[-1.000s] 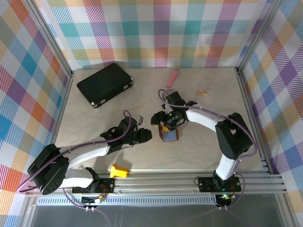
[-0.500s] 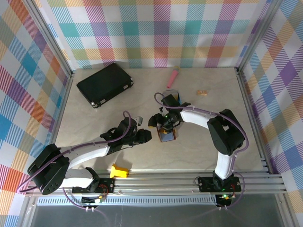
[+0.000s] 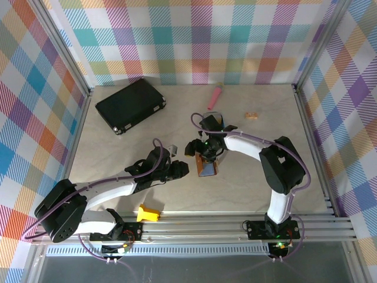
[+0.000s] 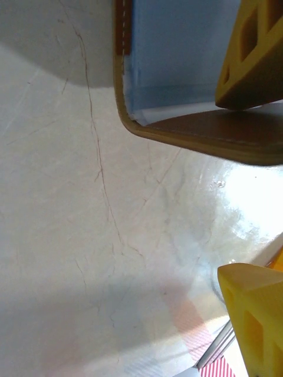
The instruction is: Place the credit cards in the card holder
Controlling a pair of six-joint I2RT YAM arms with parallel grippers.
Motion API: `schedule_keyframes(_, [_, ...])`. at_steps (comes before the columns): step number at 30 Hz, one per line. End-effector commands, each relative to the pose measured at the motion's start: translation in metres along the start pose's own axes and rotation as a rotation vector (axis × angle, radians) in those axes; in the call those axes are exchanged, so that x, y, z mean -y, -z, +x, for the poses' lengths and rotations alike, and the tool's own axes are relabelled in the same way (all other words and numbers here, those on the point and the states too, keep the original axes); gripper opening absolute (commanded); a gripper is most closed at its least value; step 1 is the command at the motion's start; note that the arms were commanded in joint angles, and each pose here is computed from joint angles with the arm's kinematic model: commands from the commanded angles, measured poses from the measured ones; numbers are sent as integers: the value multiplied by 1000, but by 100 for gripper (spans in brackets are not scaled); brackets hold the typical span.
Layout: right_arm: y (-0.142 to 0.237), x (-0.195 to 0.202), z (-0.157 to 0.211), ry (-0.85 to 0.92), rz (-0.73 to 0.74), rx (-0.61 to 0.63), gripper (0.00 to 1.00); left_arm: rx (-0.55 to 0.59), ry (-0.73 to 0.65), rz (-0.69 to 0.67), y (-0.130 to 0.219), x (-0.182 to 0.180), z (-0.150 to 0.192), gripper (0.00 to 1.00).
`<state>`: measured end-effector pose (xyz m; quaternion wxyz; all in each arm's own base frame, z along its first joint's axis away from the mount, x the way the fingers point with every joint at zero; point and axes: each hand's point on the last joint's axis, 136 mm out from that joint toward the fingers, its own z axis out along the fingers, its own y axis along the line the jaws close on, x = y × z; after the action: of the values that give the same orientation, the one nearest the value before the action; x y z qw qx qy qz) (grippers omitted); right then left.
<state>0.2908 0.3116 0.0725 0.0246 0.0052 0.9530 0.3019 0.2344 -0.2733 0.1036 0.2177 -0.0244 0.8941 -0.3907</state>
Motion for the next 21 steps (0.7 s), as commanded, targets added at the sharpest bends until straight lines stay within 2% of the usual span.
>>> schedule_keyframes(1, [24,-5,5,80,37,17,66,4,2,-18,4,-7,1,24])
schedule_keyframes(7, [26,8,11,88,95,4,51,3,0,-13,4,-5,1,24])
schedule_keyframes(12, [29,17,10,103,148,13,29,2,-2,-19,5,-7,2,24])
schedule_keyframes(21, [49,36,6,148,290,53,1,-6,-17,-30,5,-5,0,24])
